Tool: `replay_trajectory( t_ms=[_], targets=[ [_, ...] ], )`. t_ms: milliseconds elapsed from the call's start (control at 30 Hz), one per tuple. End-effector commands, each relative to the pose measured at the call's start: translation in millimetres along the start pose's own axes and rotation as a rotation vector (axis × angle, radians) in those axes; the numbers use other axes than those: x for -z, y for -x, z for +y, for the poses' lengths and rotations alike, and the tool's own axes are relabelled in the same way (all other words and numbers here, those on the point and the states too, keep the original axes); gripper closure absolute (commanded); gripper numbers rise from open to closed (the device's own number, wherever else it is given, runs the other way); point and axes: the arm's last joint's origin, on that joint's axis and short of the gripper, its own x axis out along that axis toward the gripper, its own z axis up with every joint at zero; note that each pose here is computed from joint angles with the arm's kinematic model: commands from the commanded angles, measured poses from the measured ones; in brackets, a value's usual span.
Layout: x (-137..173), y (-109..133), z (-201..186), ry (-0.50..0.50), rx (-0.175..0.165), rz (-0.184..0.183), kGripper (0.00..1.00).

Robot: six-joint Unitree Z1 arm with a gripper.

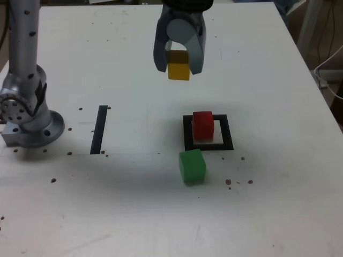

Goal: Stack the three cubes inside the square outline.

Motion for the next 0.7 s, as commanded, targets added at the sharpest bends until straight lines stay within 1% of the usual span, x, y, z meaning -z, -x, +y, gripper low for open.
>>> replay_trajectory(
  t_ms=[0, 200, 333, 467, 567, 667],
  targets=[
    [0, -1, -1, 0.024, 0.011, 0.013, 0.89],
    [-10, -6, -8, 0.075, 0.044, 0.003, 0.89],
    [-19, -12, -17, 0.094, 0.064, -0.003, 0.89],
    [-28, -17, -25, 0.101, 0.082, -0.017, 0.89],
    [-33, -20, -29, 0.097, 0.092, -0.021, 0.89],
    [-39, -27, -30, 0.092, 0.094, -0.012, 0.89]
  ],
)
